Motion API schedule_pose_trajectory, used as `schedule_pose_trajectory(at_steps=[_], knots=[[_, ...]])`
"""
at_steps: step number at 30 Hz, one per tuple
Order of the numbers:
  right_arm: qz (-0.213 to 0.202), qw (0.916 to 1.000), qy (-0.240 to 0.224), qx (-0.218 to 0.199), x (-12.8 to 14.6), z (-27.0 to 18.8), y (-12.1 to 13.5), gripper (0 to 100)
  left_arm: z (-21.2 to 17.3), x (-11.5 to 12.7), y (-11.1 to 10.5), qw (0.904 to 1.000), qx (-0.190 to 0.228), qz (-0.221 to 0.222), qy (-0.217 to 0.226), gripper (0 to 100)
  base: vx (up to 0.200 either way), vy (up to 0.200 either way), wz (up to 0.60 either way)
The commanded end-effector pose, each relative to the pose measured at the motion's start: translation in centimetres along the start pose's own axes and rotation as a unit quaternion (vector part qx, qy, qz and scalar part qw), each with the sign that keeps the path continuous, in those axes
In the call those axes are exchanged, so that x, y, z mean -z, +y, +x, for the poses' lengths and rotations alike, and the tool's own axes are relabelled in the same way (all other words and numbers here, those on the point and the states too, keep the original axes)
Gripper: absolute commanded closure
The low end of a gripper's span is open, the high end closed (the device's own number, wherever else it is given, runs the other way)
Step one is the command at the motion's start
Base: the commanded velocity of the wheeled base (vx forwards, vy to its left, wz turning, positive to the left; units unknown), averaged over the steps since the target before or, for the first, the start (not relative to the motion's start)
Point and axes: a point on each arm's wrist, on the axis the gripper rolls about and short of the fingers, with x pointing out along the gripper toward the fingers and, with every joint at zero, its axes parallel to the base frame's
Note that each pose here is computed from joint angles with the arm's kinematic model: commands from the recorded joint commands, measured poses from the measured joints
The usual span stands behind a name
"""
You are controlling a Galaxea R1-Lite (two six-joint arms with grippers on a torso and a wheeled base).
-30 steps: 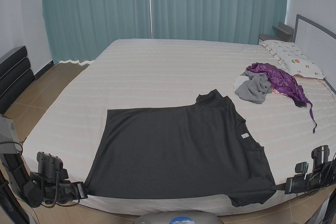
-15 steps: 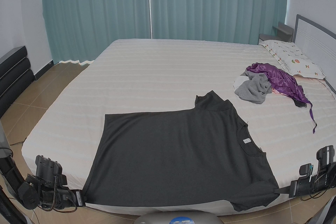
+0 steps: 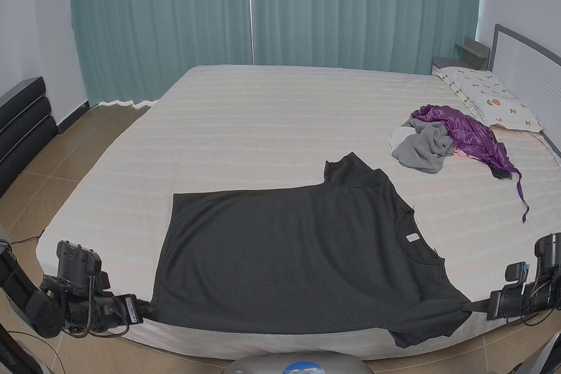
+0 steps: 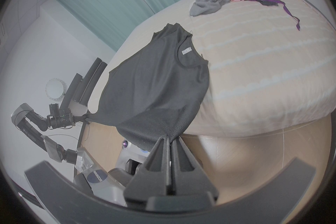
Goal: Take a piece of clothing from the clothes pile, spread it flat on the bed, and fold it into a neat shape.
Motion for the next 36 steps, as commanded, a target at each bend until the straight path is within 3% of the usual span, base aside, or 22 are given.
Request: schedule_pose_trajectory(at_steps=[1, 8, 13, 36], knots=[[0.001, 0.9998, -0.02, -0.006, -2.3, 0.6, 0.0, 100, 0.4, -2.5, -1.0, 0.9985, 0.019, -0.03, -0.041, 100, 0.0, 0.0, 0.0], [0.032, 0.9987, -0.034, -0.017, -5.5, 1.9, 0.6, 100, 1.3, -5.3, -1.6, 0.9948, 0.029, -0.064, -0.074, 100, 0.0, 0.0, 0.0], [0.028, 0.9993, -0.026, -0.002, -6.3, 3.2, 0.5, 100, 1.2, -6.4, -2.1, 0.9922, 0.04, -0.073, -0.093, 100, 0.0, 0.0, 0.0], [0.022, 0.9993, -0.029, -0.004, -6.8, 3.4, 0.7, 100, 1.4, -6.9, -2.4, 0.9919, 0.039, -0.068, -0.099, 100, 0.0, 0.0, 0.0]])
